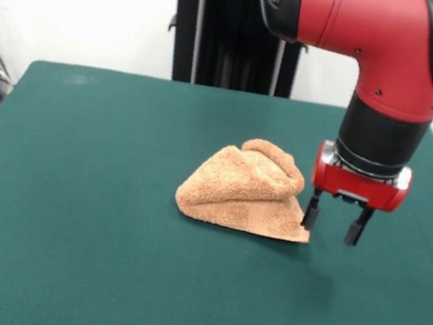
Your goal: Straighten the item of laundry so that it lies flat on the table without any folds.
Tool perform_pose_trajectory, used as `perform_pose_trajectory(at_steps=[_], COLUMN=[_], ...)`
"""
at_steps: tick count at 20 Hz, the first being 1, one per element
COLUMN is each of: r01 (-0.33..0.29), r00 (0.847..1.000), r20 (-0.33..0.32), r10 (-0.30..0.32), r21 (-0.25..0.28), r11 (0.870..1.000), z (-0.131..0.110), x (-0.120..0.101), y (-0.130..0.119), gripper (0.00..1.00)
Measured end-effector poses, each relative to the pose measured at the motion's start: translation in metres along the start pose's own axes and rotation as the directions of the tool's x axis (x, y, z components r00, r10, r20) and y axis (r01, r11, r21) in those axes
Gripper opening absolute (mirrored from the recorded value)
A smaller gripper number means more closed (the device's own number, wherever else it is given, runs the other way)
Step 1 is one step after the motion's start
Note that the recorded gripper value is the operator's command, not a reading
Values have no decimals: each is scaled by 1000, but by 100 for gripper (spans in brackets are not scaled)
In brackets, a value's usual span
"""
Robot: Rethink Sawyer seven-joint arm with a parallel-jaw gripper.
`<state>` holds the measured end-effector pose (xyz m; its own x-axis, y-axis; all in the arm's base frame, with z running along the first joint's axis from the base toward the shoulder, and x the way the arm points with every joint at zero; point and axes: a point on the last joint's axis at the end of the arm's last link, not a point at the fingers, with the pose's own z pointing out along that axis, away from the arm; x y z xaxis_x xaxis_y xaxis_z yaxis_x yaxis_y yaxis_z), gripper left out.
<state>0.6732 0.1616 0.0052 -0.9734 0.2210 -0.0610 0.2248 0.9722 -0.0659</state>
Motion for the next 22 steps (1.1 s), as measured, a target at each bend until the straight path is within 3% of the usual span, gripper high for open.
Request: perform_pose_trajectory(at_steps=[11,22], r01=[12,45], r00=[1000,999], r20=[-4,-11], r10=[-11,-44], r21=[10,41], r11=[1000,998], z=[2,16], x=[3,12], y=[-5,-26], gripper=[100,100])
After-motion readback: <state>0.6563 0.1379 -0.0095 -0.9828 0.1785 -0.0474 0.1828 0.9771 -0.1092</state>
